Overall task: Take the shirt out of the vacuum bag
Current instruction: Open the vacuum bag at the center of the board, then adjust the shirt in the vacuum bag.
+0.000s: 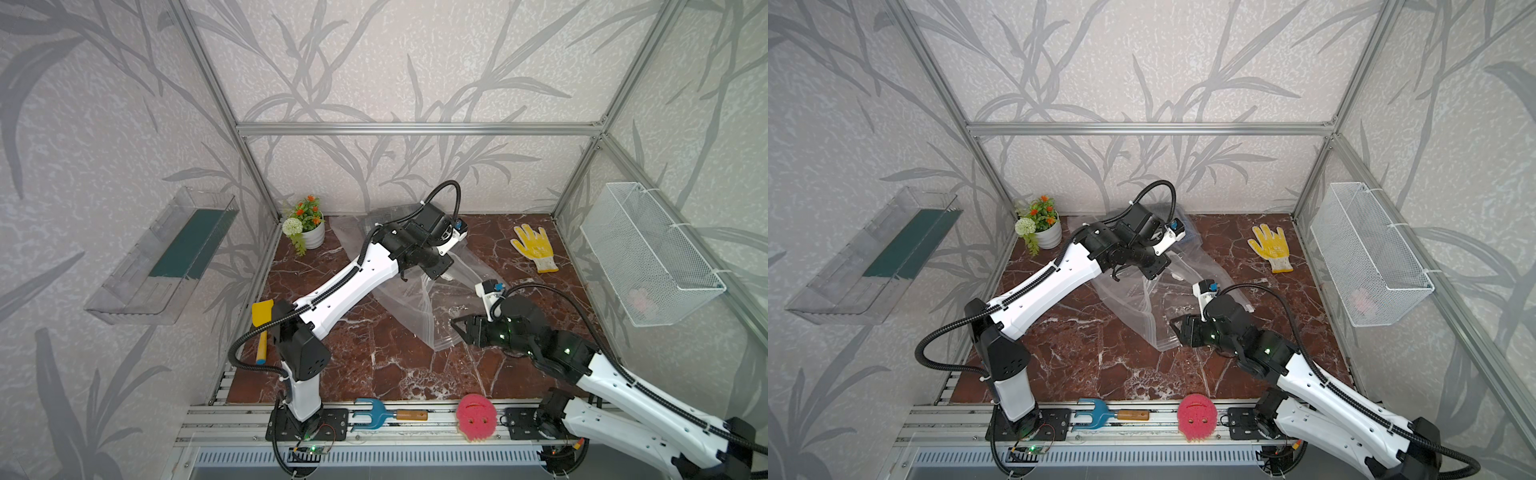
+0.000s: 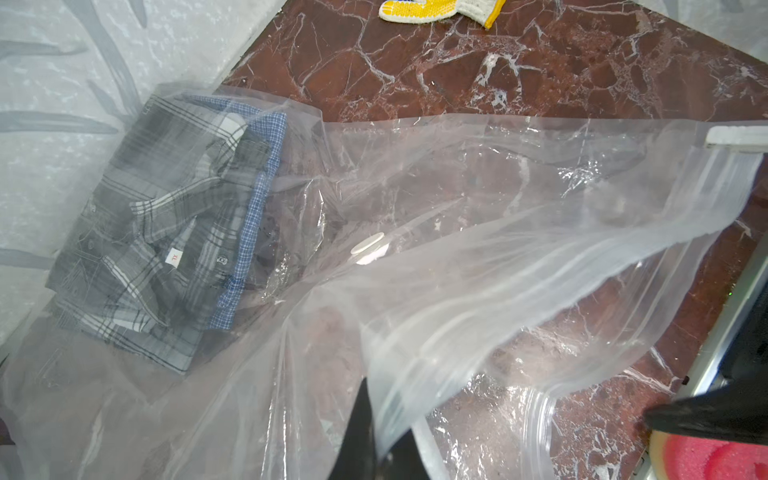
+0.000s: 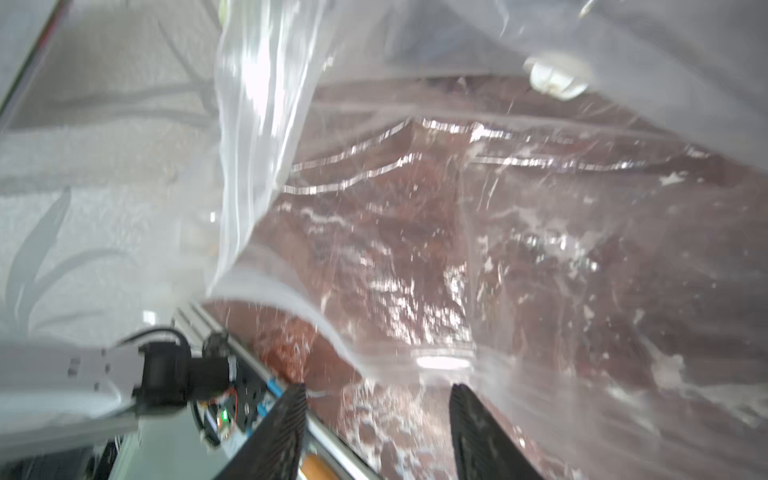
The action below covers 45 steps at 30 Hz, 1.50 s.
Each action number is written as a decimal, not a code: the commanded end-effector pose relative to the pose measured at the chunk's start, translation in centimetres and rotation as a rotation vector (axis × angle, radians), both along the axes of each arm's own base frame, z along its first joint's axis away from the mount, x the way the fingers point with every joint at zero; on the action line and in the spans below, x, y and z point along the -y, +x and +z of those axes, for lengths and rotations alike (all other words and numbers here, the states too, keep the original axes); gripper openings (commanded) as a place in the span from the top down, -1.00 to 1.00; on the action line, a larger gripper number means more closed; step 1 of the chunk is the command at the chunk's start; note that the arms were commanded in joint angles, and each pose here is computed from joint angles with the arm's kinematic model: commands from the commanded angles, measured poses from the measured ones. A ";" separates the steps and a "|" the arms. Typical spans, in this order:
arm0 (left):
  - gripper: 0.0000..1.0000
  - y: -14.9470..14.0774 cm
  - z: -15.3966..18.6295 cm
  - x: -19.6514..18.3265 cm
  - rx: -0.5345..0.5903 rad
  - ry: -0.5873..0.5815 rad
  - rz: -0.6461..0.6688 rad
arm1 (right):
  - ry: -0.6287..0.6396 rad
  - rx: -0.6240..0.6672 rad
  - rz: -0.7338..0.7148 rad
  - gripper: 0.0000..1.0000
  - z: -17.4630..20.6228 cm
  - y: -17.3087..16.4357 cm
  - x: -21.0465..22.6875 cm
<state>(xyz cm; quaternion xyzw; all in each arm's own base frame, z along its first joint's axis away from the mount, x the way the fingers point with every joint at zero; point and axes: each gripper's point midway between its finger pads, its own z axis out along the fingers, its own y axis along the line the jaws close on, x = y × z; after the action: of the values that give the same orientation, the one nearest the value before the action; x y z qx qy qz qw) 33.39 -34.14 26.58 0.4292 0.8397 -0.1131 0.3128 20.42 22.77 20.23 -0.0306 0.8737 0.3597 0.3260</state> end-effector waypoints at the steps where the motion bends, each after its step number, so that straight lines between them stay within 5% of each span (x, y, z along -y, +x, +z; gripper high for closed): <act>1: 1.00 -1.7 1.8 -0.3 -0.017 -0.055 -0.019 | 0.112 0.064 -0.218 -0.12 2.4 3.3 0.8; 8: 1.00 -2.7 3.4 0.2 -0.018 -0.153 -0.023 | 0.180 0.083 -0.316 -0.12 2.5 6.4 -0.7; 17: 1.00 -3.2 6.6 1.9 0.028 -0.275 -0.039 | 0.101 0.075 -0.430 -0.12 -1.7 10.6 -2.1; 24: 1.00 -3.0 9.8 2.1 0.097 -0.370 -0.039 | -0.044 -0.067 -0.617 -0.12 -8.4 11.6 6.4; 32: 1.00 -2.7 10.8 3.6 0.092 -0.423 -0.068 | -0.250 -0.090 -0.692 -0.13 -5.8 5.6 14.4; 37: 1.00 -3.2 10.2 5.2 0.053 -0.423 -0.106 | -0.089 -0.099 -0.572 -0.17 -3.7 4.8 11.4; 45: 1.00 -4.9 9.3 6.9 0.011 -0.416 -0.132 | 0.113 -0.002 -0.509 -0.20 -0.6 9.0 4.3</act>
<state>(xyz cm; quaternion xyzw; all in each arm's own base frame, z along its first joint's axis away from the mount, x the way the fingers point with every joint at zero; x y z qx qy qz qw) 29.36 -40.15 34.30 0.4090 0.7798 -0.2787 0.3834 27.04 16.42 15.77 0.1966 0.8706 0.2555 0.3716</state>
